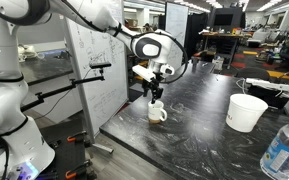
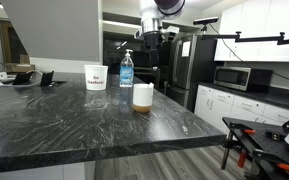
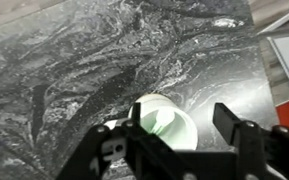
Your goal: Pick up the pen from the mug cup and put it on the table.
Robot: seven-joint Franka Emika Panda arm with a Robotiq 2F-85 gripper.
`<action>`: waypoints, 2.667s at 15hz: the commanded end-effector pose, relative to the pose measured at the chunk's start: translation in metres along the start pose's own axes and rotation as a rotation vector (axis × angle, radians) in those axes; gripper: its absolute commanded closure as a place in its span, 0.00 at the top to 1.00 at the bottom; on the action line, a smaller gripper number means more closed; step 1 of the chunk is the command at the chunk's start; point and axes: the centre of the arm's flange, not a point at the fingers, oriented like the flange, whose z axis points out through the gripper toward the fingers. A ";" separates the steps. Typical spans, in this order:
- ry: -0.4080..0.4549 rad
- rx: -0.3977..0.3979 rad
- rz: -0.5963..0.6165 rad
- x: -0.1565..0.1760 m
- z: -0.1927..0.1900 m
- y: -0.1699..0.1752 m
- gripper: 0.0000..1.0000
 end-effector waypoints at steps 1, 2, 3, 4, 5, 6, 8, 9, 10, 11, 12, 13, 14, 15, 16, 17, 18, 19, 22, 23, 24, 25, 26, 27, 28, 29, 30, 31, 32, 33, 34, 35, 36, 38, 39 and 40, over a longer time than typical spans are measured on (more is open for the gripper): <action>-0.028 0.014 -0.028 0.017 0.001 0.010 0.73; -0.028 0.015 -0.029 0.020 0.003 0.011 0.70; -0.030 0.019 -0.033 0.024 0.006 0.013 0.62; -0.033 0.017 -0.035 0.027 0.008 0.013 0.62; -0.038 0.017 -0.044 0.031 0.011 0.013 0.62; -0.041 0.019 -0.048 0.034 0.013 0.013 0.56; -0.052 0.020 -0.054 0.041 0.019 0.013 0.56; -0.058 0.021 -0.058 0.045 0.021 0.012 0.56; -0.065 0.018 -0.062 0.048 0.023 0.012 0.55; -0.069 0.020 -0.064 0.052 0.024 0.011 0.56; -0.072 0.021 -0.069 0.056 0.025 0.011 0.55; -0.076 0.019 -0.072 0.060 0.025 0.010 0.56; -0.079 0.017 -0.074 0.063 0.025 0.009 0.55; -0.084 0.016 -0.077 0.066 0.027 0.009 0.53; -0.090 0.016 -0.078 0.069 0.027 0.009 0.53; -0.098 0.017 -0.080 0.071 0.029 0.009 0.51; -0.107 0.015 -0.081 0.072 0.031 0.009 0.52; -0.112 0.014 -0.081 0.073 0.032 0.009 0.50; -0.132 0.014 -0.080 0.075 0.038 0.011 0.48; -0.137 0.014 -0.079 0.075 0.041 0.011 0.49; -0.142 0.016 -0.079 0.075 0.043 0.012 0.48; -0.148 0.017 -0.079 0.075 0.045 0.012 0.49; -0.153 0.017 -0.079 0.076 0.047 0.012 0.49; -0.158 0.016 -0.080 0.077 0.049 0.012 0.50; -0.161 0.015 -0.080 0.077 0.051 0.012 0.50; -0.164 0.014 -0.081 0.078 0.052 0.012 0.46; -0.165 0.010 -0.081 0.079 0.053 0.012 0.31; -0.167 0.007 -0.081 0.079 0.054 0.013 0.22; -0.169 0.003 -0.083 0.079 0.054 0.013 0.19; -0.171 0.000 -0.085 0.079 0.053 0.013 0.13; -0.172 -0.005 -0.088 0.079 0.052 0.014 0.06; -0.173 -0.008 -0.091 0.079 0.051 0.014 0.00; -0.172 -0.010 -0.091 0.079 0.050 0.014 0.04; -0.170 -0.015 -0.093 0.079 0.046 0.013 0.05; -0.169 -0.022 -0.097 0.078 0.043 0.012 0.05; -0.165 -0.030 -0.104 0.077 0.039 0.010 0.05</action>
